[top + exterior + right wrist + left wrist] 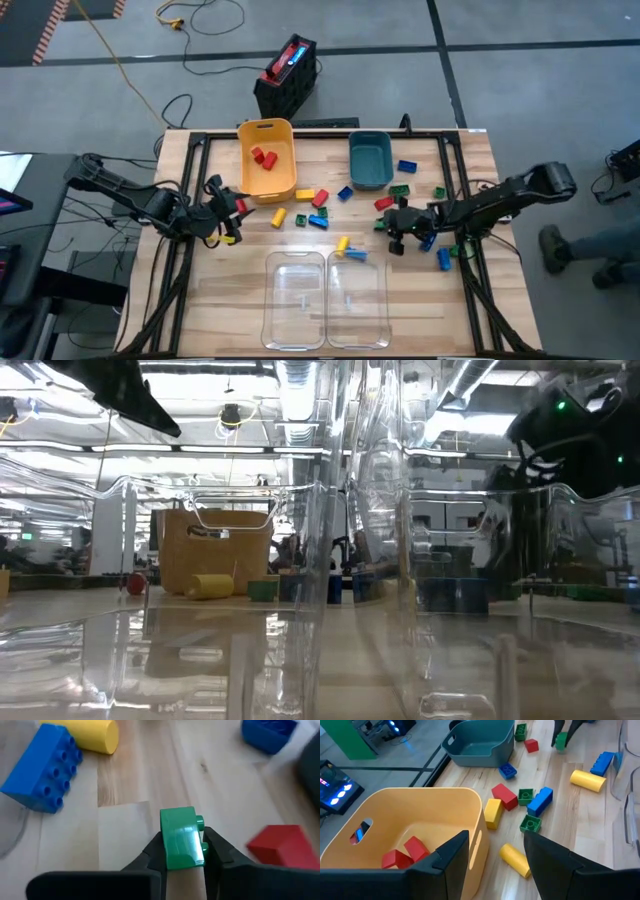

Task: Sort blocks
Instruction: Put the green game piece into the blue bin

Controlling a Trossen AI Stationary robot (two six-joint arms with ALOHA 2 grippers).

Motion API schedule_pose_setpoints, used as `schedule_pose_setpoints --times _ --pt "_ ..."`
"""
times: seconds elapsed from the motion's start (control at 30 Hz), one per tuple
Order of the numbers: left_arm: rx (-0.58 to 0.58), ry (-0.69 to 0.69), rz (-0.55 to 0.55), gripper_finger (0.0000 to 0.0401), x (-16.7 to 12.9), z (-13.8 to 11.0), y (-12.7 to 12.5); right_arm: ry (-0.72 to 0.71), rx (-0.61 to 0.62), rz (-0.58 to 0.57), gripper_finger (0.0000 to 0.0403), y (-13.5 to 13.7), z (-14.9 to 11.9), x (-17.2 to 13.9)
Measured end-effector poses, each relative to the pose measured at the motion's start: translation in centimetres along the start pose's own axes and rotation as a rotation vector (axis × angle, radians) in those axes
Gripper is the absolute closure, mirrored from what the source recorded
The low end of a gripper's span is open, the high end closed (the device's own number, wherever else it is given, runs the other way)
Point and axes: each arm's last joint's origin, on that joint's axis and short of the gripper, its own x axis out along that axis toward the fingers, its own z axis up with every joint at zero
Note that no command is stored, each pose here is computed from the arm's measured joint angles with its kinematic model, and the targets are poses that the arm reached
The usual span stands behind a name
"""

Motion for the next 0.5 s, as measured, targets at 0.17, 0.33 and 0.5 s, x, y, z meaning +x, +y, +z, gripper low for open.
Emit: schedule_pose_setpoints --times 0.17,0.33,0.5 --pt "0.0 0.0 0.001 0.0217 0.0 0.0 0.0 -0.072 0.023 -0.062 0.0326 -0.8 2.7 -2.0" --pt "0.027 0.002 0.012 0.0217 0.2 0.0 -0.2 -0.144 0.019 -0.198 0.0321 -2.8 6.6 -3.3" --pt "0.058 0.015 0.017 0.0217 0.5 0.0 -0.5 -0.106 0.091 -0.347 0.0319 -7.6 10.9 -4.3"
